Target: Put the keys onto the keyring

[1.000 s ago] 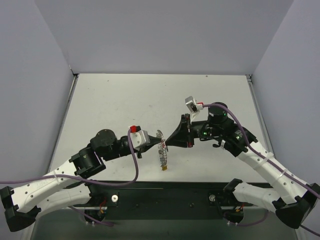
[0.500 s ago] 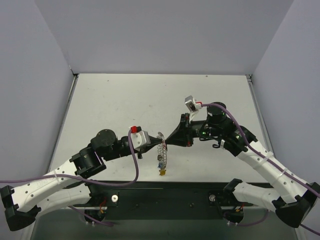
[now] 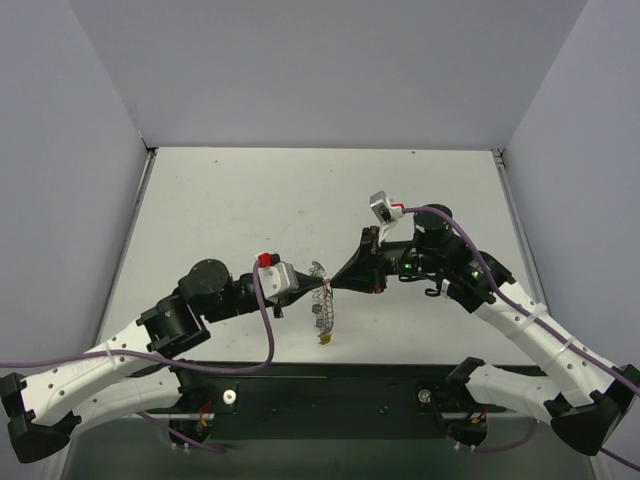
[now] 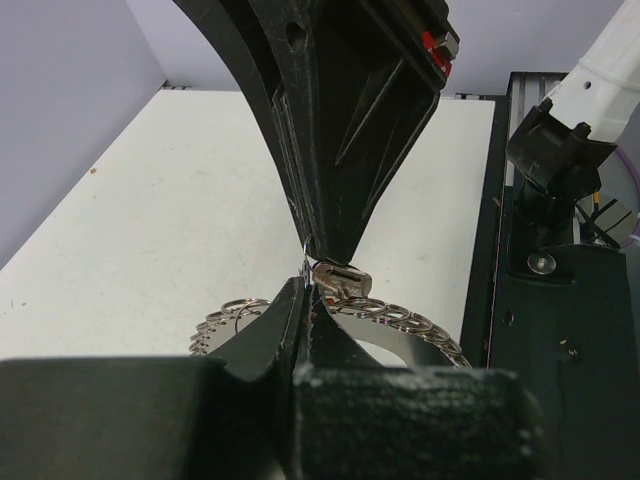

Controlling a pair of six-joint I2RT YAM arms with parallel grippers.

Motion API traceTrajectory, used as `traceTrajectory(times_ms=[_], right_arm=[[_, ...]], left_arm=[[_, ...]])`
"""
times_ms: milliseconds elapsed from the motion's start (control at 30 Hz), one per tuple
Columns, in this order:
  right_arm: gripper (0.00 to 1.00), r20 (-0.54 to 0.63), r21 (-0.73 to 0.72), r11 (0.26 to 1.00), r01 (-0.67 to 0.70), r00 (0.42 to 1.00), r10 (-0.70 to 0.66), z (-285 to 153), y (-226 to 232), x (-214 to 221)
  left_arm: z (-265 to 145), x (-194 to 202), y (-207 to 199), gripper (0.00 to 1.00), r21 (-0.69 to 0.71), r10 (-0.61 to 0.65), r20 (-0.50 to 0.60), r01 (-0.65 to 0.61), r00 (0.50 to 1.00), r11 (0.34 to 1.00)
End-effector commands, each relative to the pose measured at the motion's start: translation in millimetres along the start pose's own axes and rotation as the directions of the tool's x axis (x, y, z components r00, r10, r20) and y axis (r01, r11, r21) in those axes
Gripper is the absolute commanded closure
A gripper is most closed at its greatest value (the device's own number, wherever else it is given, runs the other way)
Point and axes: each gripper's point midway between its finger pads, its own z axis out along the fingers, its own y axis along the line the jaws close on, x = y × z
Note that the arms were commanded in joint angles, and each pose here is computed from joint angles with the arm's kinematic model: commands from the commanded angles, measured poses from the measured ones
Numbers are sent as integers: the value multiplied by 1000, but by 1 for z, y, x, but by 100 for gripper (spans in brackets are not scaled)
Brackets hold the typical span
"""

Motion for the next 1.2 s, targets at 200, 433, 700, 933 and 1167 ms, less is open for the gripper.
traceTrajectory(times_ms=[200,433,700,933,1167], right_arm=[[100,47,49,998,32,998,-34,-1,-4,-18],[100,42,54,998,25,999,-28,0,-6,-16],[100,40,57,998,26,999,-29,0,-7,-14],[100,43,59,998,24,999,-26,-1,-8,-14],[100,42,59,998,23,999,-26,-2,-8,-13]], left_arm=[[-14,-73,-8,100,45,44,214,-55,976,997],[-19,-85,-14,100,71,37,256,-57,966,996],[-24,-94,-23,100,115,16,309,-54,951,992],[-26,-99,-28,100,142,7,332,-57,943,988],[-27,-104,-32,100,164,-9,355,-53,935,985]])
